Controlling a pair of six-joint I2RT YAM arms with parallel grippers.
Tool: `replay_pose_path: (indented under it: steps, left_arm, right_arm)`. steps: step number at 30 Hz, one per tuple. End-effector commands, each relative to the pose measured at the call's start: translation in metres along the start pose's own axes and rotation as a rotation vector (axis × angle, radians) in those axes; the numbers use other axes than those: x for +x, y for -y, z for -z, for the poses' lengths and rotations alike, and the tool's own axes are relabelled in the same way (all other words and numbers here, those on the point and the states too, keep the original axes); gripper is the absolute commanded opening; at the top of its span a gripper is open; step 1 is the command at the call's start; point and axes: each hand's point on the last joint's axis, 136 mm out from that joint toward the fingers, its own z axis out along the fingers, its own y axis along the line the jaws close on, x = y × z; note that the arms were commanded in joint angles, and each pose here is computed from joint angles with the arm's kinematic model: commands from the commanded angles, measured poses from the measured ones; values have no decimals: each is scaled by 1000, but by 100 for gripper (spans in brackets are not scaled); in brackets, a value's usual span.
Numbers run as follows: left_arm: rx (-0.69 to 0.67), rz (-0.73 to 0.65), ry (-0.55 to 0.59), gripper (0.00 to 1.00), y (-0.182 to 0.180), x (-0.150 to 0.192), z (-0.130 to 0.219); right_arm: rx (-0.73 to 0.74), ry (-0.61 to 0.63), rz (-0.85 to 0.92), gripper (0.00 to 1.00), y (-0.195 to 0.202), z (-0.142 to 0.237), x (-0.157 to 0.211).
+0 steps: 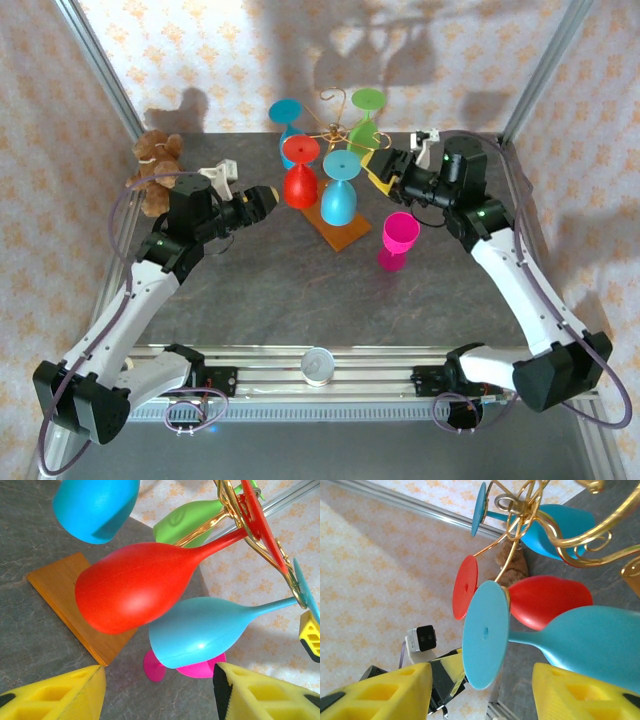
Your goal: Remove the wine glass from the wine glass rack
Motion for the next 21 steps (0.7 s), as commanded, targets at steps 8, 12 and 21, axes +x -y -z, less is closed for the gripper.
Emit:
replay_pose_path:
  steps: [8, 12, 21]
  left_arm:
    - [38, -16, 36, 59, 11, -11, 2]
    - [31, -12, 35, 59, 8, -9, 2]
    - [19, -9, 38, 59, 3, -6, 3]
  right_arm:
    - [-58, -63, 7, 42, -9, -20, 4]
    - [-59, -62, 2, 37, -9, -21, 4]
    - [-76, -67, 5, 33, -13, -23, 3]
